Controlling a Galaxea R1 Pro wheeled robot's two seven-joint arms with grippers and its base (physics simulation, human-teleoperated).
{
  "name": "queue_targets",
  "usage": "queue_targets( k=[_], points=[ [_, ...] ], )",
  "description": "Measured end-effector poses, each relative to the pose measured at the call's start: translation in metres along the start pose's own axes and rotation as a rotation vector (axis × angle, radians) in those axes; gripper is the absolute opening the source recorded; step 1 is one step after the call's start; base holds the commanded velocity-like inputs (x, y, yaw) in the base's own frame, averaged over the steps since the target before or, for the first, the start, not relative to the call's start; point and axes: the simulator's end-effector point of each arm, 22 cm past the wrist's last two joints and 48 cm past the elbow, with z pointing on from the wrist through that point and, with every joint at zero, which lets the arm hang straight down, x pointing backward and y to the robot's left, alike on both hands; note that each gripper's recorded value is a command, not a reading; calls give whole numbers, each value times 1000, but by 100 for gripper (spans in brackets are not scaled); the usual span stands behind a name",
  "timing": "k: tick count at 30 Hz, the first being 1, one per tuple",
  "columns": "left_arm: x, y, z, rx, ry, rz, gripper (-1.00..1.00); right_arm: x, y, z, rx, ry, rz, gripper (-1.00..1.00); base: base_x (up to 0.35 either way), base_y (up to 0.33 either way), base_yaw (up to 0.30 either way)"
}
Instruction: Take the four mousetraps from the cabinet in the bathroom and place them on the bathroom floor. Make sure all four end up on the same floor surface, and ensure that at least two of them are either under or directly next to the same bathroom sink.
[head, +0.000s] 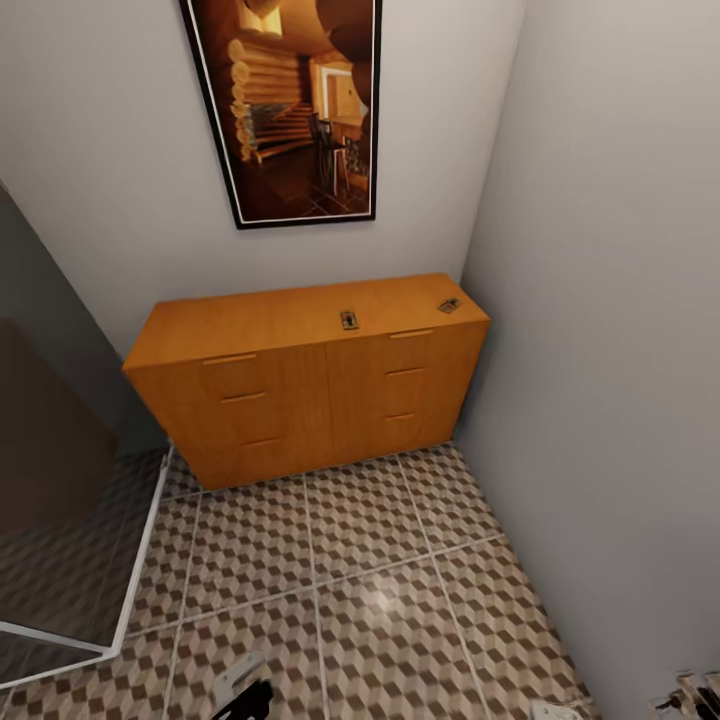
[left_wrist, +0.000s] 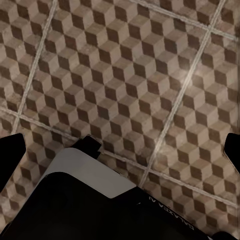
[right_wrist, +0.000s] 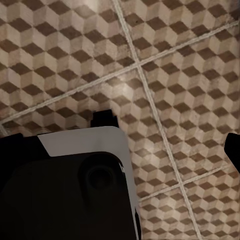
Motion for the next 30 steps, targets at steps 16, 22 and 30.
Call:
queue_targets(
  k=[16, 22, 30],
  points=[
    [9, -16, -3, 35, 33, 12, 100, -7, 10, 0, -25, -21, -18, 100, 44, 0, 0],
    [6, -54, -11, 99, 47, 34, 100, -53, 59, -6, -163, -119, -138, 100, 0, 0, 0],
    [-117, -205, -104, 411, 68, 173, 100, -222, 132, -106, -225, -209, -255, 100, 0, 0, 0]
  ],
)
